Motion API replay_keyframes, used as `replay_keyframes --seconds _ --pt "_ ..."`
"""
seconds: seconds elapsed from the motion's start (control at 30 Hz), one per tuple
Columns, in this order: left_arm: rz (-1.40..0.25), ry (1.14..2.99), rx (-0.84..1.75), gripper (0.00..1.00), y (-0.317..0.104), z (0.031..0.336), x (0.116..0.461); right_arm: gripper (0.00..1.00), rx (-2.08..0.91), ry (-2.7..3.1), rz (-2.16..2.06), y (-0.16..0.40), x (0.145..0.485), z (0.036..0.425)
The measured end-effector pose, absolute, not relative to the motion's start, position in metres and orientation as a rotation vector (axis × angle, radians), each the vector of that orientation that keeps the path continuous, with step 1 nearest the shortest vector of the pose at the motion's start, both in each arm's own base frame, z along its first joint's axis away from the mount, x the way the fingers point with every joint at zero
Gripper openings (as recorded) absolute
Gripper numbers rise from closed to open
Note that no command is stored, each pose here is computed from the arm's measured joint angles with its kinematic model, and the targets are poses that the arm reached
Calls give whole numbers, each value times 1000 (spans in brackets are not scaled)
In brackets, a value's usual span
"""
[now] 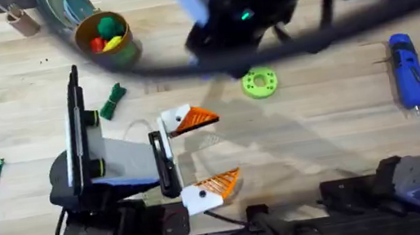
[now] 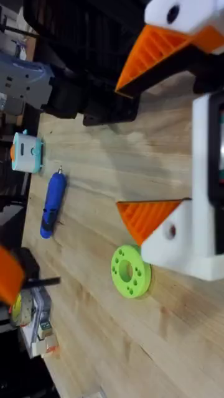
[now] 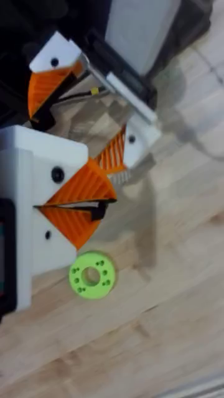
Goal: Pick up the gripper from the table and insert it into the empty holder that is missing its gripper. Then pick up a screw, insert it into the mounting hole, and use the screwdriver to tighten it. Finally, clean up the table by picking up the vegetable and placing it into the bucket.
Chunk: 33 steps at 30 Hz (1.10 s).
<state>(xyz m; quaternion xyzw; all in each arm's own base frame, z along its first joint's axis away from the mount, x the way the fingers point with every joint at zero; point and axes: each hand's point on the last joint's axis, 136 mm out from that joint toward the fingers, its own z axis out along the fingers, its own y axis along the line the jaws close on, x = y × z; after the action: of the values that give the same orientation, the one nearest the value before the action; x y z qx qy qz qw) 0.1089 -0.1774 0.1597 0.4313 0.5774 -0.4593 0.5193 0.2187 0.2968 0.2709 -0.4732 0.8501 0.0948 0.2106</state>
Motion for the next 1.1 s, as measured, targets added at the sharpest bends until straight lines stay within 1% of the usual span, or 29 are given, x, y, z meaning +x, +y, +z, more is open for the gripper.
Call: replay_keyframes --seconds 0.2,0.43,0.67,1.1 --pt "-1102 1385 1034 993 -177 160 109 8 -1461 2318 280 327 190 261" --pt "-1104 1389 1033 993 -177 159 109 8 -1547 2310 271 342 174 246" --pt "-1104 1389 1033 993 -177 159 109 8 -1568 2294 252 348 171 242" --pt "-1104 1389 1033 993 -177 159 109 8 -1546 2285 190 345 178 243"
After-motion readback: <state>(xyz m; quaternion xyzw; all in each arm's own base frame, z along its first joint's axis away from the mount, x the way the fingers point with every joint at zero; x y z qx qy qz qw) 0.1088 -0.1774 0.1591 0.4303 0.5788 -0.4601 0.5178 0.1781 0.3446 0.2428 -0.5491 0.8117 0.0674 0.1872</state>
